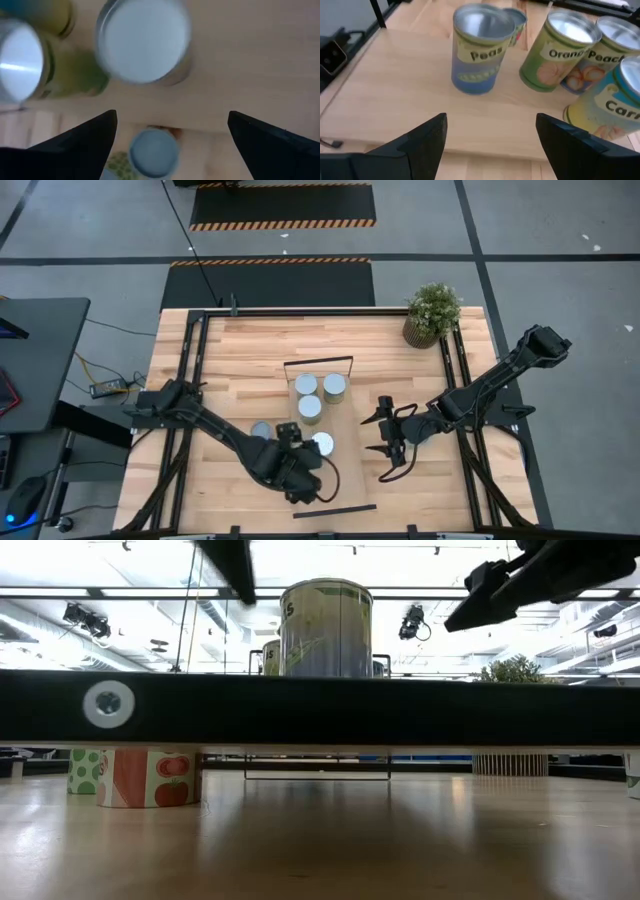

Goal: Pick and place cans onto a shelf
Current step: Put the large canned peas on the shelf

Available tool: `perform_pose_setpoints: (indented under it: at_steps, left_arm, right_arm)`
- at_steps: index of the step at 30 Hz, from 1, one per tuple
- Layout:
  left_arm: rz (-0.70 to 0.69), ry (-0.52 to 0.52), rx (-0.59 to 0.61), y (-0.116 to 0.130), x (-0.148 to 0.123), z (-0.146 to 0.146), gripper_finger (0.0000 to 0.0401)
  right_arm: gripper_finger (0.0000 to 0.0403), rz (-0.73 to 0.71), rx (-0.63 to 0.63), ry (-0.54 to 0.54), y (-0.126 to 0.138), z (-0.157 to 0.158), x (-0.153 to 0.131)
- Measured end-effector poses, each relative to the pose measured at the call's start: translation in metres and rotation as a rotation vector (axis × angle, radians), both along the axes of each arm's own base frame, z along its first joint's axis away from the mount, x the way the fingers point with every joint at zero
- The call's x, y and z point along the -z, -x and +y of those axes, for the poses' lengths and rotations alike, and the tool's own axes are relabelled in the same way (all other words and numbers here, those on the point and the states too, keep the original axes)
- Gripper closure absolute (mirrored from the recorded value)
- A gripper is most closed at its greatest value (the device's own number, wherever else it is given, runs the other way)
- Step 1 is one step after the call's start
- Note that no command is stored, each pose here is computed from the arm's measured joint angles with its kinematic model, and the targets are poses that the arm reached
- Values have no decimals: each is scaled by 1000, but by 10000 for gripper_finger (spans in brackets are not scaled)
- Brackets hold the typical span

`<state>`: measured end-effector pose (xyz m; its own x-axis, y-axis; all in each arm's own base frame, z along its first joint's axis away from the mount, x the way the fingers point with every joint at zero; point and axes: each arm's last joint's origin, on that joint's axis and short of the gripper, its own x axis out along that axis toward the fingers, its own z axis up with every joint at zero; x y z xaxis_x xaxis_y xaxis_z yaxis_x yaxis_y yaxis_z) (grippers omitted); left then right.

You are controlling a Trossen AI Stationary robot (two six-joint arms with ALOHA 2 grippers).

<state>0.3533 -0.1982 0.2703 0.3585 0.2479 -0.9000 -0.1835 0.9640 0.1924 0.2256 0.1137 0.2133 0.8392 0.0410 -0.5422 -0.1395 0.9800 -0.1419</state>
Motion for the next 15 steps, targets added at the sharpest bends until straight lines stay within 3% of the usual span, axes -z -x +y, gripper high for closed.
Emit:
perform_pose_setpoints:
  at_steps: [10, 15]
  left_arm:
    - [-87, -249, -95, -9, 37, 26, 15]
    - [-127, -300, -131, -17, 42, 37, 15]
  right_arm:
    - [89, -18, -8, 6, -1, 1, -1]
    - [89, -18, -8, 6, -1, 1, -1]
